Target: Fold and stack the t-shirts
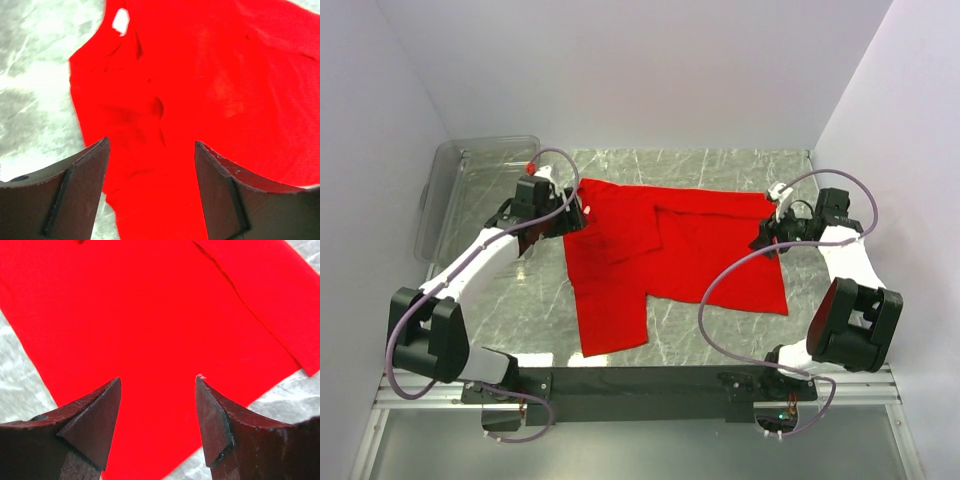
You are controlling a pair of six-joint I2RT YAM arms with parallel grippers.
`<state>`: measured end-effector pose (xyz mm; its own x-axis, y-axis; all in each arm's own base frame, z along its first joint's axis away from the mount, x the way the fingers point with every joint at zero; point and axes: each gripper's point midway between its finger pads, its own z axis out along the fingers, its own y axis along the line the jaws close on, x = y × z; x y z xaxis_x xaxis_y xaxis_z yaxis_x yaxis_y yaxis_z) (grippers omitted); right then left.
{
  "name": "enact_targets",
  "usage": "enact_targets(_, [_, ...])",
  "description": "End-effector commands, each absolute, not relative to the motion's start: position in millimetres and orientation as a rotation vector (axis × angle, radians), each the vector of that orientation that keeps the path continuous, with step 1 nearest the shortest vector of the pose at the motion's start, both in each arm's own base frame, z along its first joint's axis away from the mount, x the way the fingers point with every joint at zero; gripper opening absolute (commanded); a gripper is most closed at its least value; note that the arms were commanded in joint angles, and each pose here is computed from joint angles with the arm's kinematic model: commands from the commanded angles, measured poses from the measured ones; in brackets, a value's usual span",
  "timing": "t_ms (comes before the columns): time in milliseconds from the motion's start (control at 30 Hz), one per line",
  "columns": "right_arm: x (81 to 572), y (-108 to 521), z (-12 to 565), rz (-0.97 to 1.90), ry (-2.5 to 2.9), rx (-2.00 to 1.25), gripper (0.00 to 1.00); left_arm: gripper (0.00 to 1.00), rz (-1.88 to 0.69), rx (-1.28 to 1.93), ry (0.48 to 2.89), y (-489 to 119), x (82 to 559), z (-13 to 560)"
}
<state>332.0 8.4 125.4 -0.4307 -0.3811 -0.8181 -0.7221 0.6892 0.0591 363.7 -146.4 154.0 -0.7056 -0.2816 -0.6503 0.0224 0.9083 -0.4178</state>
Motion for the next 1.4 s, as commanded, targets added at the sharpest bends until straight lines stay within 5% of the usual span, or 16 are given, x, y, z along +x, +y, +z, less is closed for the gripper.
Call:
enact_targets(0, [318, 13, 131, 0.476, 1.992, -1.003, 0.68, 0.74, -0.489, -0.240, 2.212, -134, 368, 171])
enact_targets(667, [176, -28, 54, 0.116, 2.055, -1.729, 0.66, 0.64, -0.724, -0.772, 2.376, -118, 278, 81])
enact_targets(1367, [185, -37, 22, 0.105, 2.157, -1.725, 0.62, 0.60, -0.719, -0.821, 2.498, -125, 281, 39])
